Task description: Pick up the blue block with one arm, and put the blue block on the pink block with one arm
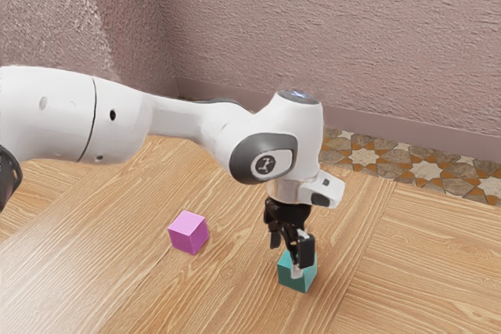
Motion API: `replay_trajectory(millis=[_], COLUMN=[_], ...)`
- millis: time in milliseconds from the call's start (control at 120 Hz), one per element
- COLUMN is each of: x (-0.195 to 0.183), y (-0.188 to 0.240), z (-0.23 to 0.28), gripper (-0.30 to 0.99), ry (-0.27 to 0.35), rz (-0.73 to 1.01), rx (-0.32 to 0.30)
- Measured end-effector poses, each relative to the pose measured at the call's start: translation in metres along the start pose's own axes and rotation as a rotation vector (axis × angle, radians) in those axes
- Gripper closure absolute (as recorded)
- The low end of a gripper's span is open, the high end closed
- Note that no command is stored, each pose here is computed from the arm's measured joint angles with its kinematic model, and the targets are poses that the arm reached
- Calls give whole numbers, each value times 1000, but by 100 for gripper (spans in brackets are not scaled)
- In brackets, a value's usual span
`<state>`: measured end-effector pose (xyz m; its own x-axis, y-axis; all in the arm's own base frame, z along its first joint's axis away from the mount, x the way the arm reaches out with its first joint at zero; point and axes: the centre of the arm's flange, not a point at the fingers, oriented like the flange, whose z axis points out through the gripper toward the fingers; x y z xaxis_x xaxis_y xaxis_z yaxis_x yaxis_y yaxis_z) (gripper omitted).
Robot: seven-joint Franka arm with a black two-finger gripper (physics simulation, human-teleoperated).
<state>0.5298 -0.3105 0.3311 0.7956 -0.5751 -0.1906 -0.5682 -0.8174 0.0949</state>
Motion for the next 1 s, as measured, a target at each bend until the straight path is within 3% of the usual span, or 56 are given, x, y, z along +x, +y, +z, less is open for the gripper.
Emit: replay_trajectory(millis=[342,1000], x=[-1,26], y=[-16,-31], z=[14,54], gripper=[0,0], ry=[54,74], rz=[-186,-363], rx=[-28,-42])
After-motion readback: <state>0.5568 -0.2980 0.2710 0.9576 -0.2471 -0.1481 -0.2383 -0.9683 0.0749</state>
